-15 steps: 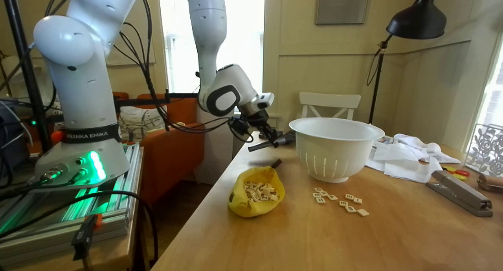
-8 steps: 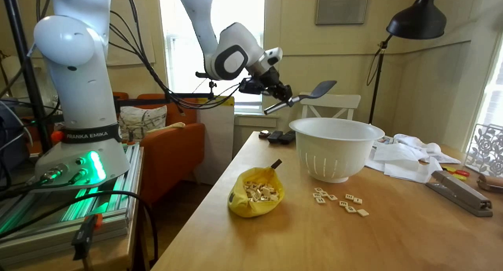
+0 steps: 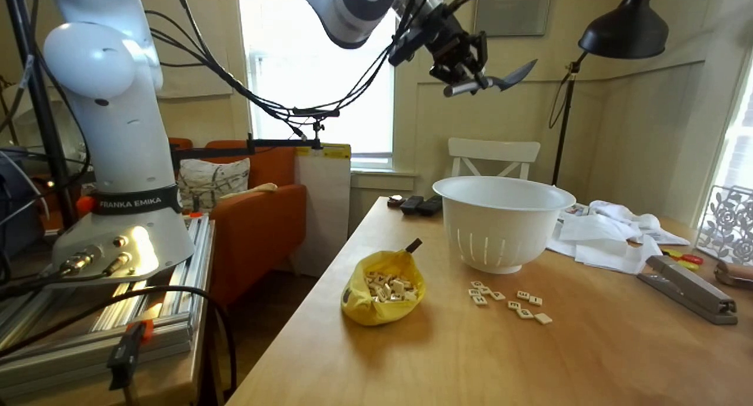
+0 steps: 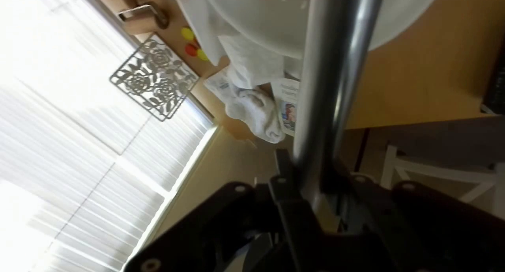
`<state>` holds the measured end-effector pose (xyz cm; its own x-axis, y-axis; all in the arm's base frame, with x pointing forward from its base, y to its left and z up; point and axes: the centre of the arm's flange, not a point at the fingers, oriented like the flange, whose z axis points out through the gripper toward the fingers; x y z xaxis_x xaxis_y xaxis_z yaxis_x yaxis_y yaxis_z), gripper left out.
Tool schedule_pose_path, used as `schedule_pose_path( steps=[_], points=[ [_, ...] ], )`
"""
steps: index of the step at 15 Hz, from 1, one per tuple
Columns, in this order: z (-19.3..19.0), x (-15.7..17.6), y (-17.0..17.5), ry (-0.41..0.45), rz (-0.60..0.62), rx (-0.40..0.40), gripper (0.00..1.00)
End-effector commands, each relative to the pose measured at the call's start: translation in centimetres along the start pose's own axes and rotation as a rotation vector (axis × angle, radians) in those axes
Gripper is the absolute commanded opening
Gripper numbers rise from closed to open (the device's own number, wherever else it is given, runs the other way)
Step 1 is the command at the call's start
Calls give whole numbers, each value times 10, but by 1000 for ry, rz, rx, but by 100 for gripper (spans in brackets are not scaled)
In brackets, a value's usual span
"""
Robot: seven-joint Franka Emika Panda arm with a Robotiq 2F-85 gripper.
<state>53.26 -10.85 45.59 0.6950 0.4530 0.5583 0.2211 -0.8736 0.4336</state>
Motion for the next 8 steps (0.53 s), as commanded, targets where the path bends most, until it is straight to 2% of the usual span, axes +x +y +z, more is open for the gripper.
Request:
schedule_pose_path(
  steps=[1,5,8],
  points=[
    [-24,25,21,-76,-164,-108,6],
    [-25,24,36,-199,-354,-210,6],
    [-14,9,41,-319,-476,-267,6]
  ],
)
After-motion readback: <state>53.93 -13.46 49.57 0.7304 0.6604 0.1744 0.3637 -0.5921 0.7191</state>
